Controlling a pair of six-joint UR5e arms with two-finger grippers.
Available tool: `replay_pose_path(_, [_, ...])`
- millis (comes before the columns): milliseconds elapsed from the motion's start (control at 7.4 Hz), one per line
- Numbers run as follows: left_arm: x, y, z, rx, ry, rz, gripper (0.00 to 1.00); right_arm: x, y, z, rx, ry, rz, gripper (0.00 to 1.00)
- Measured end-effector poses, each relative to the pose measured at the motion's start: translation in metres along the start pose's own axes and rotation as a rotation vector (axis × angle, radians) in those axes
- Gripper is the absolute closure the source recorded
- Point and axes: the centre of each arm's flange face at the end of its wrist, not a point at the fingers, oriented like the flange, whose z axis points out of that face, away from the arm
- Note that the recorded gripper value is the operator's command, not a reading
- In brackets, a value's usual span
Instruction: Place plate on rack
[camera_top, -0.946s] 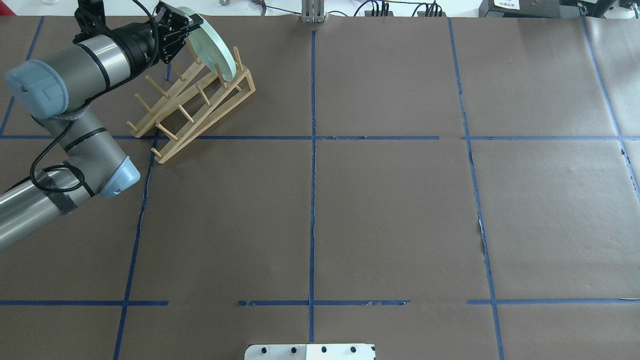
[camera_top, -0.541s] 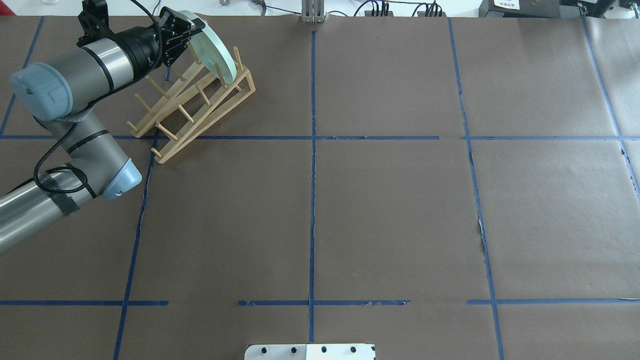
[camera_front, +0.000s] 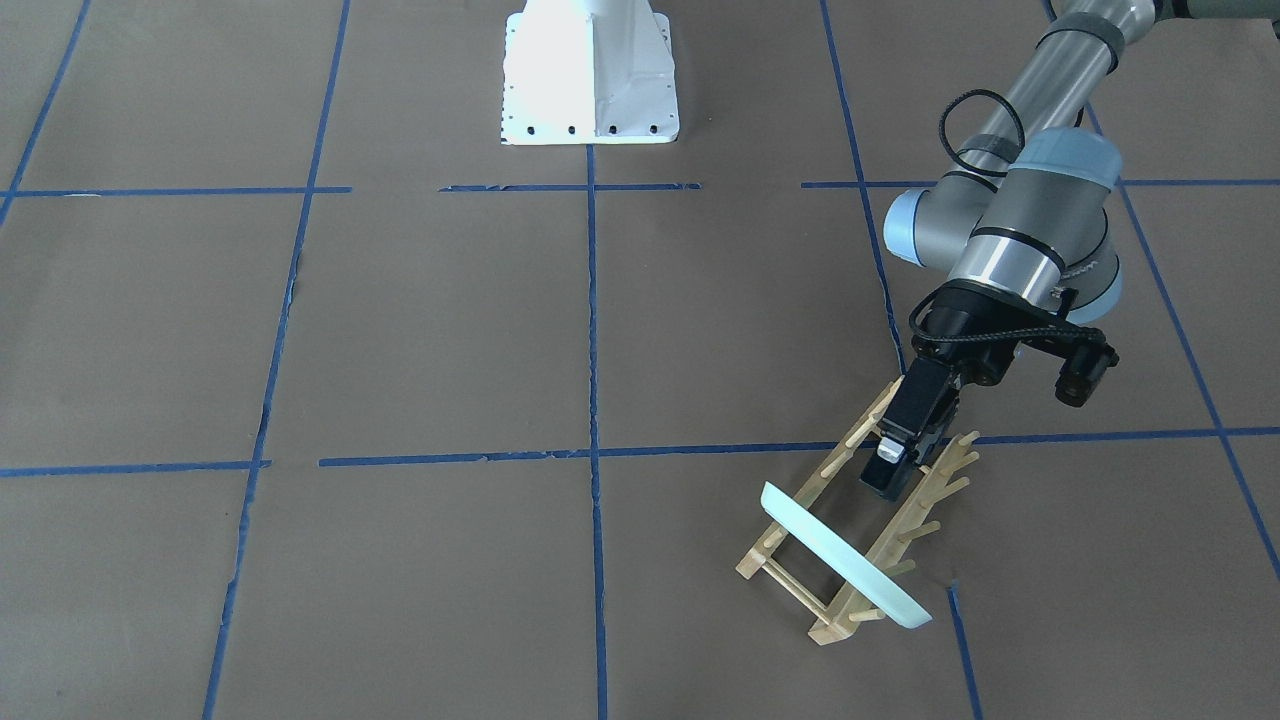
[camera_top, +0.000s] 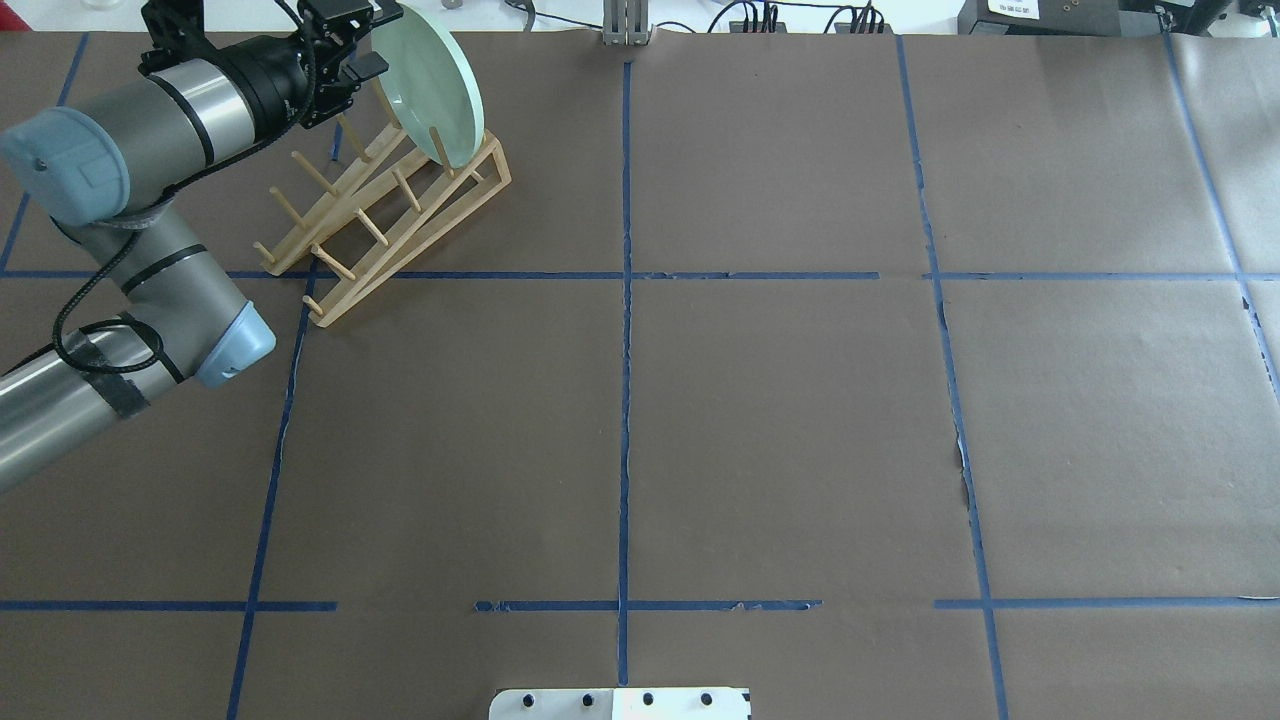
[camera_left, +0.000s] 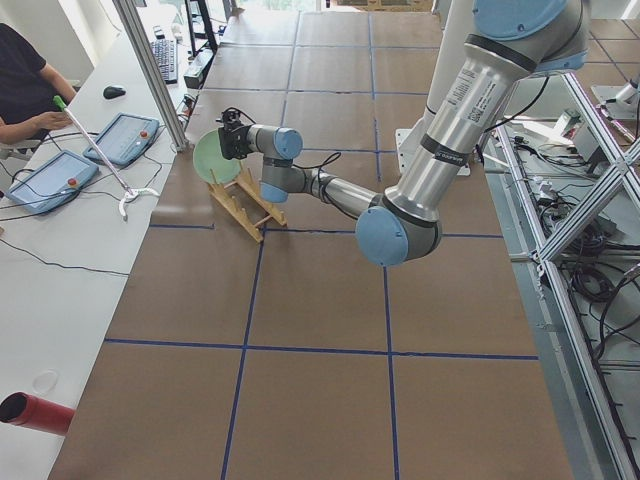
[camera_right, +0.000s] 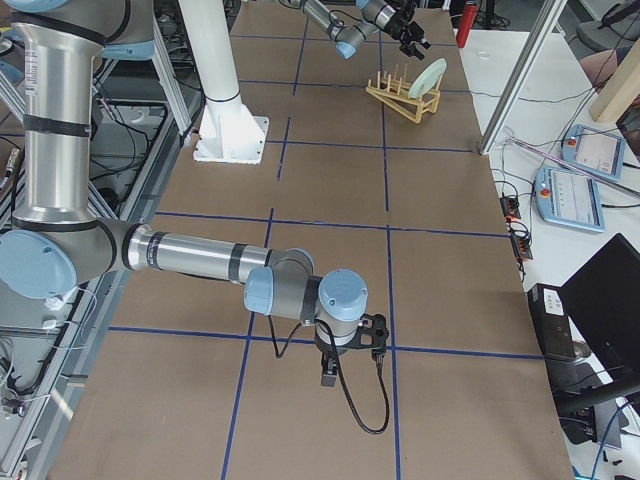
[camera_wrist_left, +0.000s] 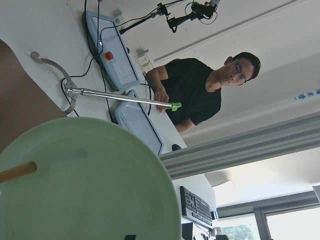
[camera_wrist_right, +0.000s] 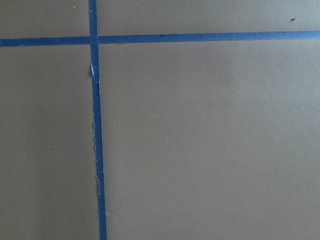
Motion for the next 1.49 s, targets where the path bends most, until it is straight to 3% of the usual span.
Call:
replay_pose_path(135, [0.002, -0.025, -0.004, -0.027, -0.066, 0.079, 0.00, 0.000, 0.000, 0.000, 0.000, 0.000, 0.000, 0.00])
replay_pose_path(405, [-0.017, -0.091, -0.027, -0.148, -0.336, 0.328, 0.00, 0.000, 0.000, 0.000, 0.000, 0.000, 0.000, 0.00])
replay_pose_path(811, [-0.109, -0.205, -0.116, -0.330, -0.724, 0.707, 0.00, 0.000, 0.000, 0.000, 0.000, 0.000, 0.000, 0.00])
replay_pose_path(946, [-0.131, -0.248, -0.149, -0.416, -0.857, 0.801, 0.00, 0.000, 0.000, 0.000, 0.000, 0.000, 0.000, 0.00])
replay_pose_path(1081, [-0.144, -0.291, -0.190, -0.511, -0.949, 0.833, 0.00, 0.000, 0.000, 0.000, 0.000, 0.000, 0.000, 0.00])
replay_pose_path(1351, [-0.159, -0.350, -0.273, -0.695, -0.981, 0.762, 0.00, 0.000, 0.000, 0.000, -0.001, 0.000, 0.001, 0.00])
replay_pose_path(1486, [-0.171, -0.357, -0.301, -0.759, -0.981, 0.701, 0.00, 0.000, 0.000, 0.000, 0.000, 0.000, 0.000, 0.00])
